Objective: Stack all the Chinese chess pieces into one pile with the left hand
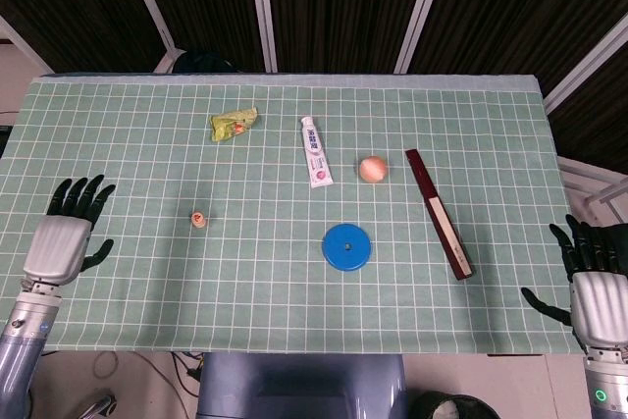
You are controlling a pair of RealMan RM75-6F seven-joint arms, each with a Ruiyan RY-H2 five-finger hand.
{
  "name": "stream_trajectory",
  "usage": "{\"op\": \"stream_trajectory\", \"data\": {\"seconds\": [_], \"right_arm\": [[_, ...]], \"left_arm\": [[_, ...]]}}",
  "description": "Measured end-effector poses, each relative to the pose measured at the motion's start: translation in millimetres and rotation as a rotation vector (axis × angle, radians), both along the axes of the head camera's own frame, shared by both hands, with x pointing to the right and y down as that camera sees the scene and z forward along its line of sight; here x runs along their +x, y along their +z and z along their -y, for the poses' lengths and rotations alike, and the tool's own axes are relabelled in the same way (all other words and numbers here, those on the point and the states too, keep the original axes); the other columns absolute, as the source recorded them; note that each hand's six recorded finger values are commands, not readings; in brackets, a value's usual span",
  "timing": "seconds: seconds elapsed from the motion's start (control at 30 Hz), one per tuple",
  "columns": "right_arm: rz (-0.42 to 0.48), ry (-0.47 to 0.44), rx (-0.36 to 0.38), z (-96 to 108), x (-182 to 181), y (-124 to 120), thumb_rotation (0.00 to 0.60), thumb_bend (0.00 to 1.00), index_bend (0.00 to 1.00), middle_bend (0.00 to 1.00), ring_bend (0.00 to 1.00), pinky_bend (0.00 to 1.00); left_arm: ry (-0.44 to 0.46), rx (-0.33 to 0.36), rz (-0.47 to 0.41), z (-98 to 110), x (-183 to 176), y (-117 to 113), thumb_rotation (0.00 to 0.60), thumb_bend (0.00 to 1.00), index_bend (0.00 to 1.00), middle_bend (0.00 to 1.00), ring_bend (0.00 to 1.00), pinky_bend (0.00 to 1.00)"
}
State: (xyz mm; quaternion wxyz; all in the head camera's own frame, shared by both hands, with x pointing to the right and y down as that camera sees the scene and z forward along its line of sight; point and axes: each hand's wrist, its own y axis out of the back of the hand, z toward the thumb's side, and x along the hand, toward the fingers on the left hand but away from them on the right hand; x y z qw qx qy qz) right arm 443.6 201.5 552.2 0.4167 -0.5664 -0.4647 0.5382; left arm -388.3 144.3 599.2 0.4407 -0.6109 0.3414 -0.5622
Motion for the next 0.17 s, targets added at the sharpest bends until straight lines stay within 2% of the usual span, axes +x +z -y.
{"op": "stream_trajectory", "data": {"seconds": [0.17], "right_arm": [[-0.014,-0.062,-0.044,-2.8,-5.9,4.4,0.6,0.23,0.12,0.01,0.0,0.0]], "left_arm": [[-0.023,0.044,-0.028,-8.1,-11.9,-11.8,0.6,0.27,0.1,0.0,0.0,0.0]]}}
